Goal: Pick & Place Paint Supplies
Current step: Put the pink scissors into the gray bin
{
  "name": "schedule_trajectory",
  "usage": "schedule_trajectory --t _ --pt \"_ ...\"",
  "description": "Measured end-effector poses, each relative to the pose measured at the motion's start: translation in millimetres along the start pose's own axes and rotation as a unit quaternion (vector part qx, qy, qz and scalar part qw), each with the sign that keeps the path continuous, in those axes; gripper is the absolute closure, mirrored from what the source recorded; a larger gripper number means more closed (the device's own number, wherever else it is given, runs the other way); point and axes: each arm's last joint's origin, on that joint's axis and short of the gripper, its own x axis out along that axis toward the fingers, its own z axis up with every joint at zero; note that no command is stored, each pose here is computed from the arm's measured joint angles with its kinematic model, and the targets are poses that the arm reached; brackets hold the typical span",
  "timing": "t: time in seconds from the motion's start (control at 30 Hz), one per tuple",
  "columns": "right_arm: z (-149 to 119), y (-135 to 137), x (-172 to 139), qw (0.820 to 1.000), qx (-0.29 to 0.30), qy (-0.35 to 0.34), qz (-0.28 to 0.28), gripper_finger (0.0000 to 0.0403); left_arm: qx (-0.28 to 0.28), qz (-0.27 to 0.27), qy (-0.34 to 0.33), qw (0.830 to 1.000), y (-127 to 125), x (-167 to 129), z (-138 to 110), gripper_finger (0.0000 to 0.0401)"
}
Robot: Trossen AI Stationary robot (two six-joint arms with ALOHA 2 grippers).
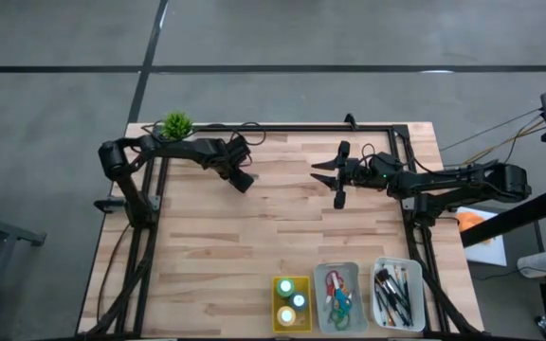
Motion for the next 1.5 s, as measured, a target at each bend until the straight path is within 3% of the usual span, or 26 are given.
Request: schedule_trajectory --t 0.27,1.03,1.5 --pt "0 0 0 1.000 0.000 0.000 0.000 0.0289 0.001 -0.003 -0.010 1.000 -1 1 1 0.0393" --pt "0 0 0 1.000 0.000 0.000 0.000 0.0289 -0.015 -0.058 -0.042 0.997 -13 0 9 0.0396" --pt "0 0 0 1.000 0.000 0.000 0.000 0.0289 0.041 -0.086 -0.125 0.988 -71 -42 38 0.0396"
